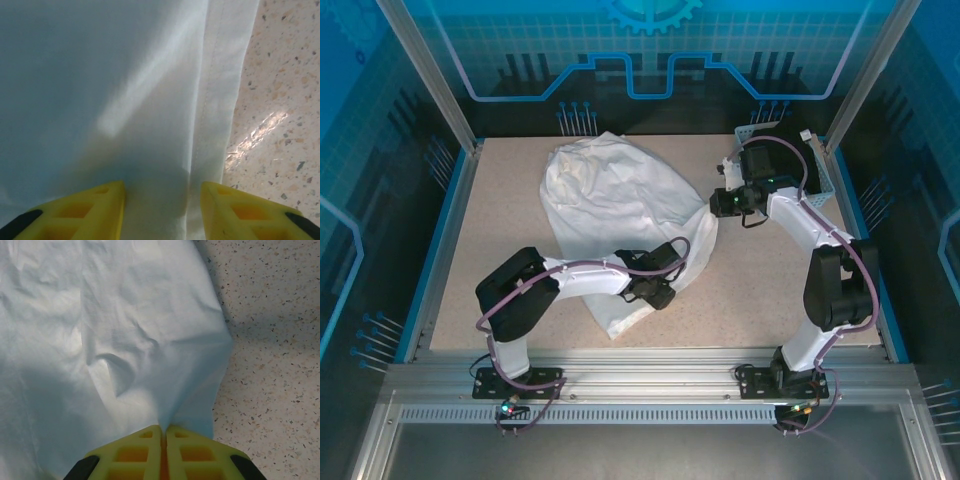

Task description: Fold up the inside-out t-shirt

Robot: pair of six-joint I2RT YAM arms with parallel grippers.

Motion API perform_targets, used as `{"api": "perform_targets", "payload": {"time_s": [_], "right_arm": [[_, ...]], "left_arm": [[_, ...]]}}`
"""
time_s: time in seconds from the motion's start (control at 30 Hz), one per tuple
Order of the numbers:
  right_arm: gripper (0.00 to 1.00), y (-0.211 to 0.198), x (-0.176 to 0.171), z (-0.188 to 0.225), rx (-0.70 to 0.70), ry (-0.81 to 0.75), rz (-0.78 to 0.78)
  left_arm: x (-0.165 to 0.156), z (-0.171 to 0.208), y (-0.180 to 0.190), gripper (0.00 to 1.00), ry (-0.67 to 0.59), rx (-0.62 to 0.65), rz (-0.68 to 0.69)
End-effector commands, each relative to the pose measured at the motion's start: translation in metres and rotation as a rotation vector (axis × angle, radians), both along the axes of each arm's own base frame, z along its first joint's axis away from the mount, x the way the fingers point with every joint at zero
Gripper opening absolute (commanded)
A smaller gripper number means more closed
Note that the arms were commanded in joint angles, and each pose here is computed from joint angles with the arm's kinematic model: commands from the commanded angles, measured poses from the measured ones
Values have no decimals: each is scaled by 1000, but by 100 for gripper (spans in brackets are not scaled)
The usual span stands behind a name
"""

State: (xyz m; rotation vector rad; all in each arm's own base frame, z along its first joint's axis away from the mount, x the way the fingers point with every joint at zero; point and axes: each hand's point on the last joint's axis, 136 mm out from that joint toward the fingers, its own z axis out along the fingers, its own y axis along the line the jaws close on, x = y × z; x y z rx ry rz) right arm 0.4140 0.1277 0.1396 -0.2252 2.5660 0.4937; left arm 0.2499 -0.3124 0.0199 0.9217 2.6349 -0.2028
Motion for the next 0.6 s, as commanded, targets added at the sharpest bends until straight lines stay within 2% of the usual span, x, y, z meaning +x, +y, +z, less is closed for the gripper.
{"api": "perform_targets", "payload": {"time_s": [0.0,0.4,0.57], "right_arm": [[11,-1,0,1,23,0,5],[11,-2,-1,2,20,-1,1],[13,0,1,6,24,-6,5]], "left_arm": [[-6,-6,10,40,11,48,-14],[-2,3,10,2,-17,35,-2],[4,35,14,0,-70,-52,44]]}}
